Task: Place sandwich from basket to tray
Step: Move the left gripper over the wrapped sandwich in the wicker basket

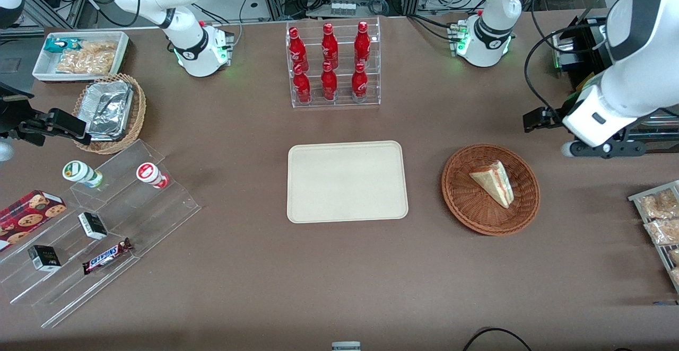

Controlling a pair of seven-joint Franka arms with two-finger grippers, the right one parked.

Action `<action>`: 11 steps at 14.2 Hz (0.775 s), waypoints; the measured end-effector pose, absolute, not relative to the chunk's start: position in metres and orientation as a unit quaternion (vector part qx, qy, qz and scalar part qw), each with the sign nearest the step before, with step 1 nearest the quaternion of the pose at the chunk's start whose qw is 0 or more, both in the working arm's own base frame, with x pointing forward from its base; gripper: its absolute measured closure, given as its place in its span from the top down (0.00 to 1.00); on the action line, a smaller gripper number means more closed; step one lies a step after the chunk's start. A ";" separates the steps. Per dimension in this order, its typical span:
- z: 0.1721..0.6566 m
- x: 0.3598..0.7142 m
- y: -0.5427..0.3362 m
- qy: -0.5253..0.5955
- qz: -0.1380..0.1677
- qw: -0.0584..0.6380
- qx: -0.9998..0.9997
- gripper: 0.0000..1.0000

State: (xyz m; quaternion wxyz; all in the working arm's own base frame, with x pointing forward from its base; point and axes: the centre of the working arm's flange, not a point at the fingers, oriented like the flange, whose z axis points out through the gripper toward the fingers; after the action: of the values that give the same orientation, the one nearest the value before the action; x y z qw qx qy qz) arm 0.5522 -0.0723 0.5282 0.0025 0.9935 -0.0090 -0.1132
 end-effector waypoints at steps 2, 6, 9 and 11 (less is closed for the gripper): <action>0.505 0.552 -0.072 -0.008 -0.122 0.002 0.993 1.00; 0.450 0.547 -0.072 -0.007 -0.124 0.001 0.992 1.00; 0.418 0.542 -0.071 -0.006 -0.114 0.002 0.993 1.00; 0.393 0.538 -0.070 -0.004 -0.094 0.004 0.996 1.00</action>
State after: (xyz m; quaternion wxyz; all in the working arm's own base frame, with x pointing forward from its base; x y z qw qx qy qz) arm 0.5385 -0.0698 0.3928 0.0041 0.9956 -0.0038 -0.0940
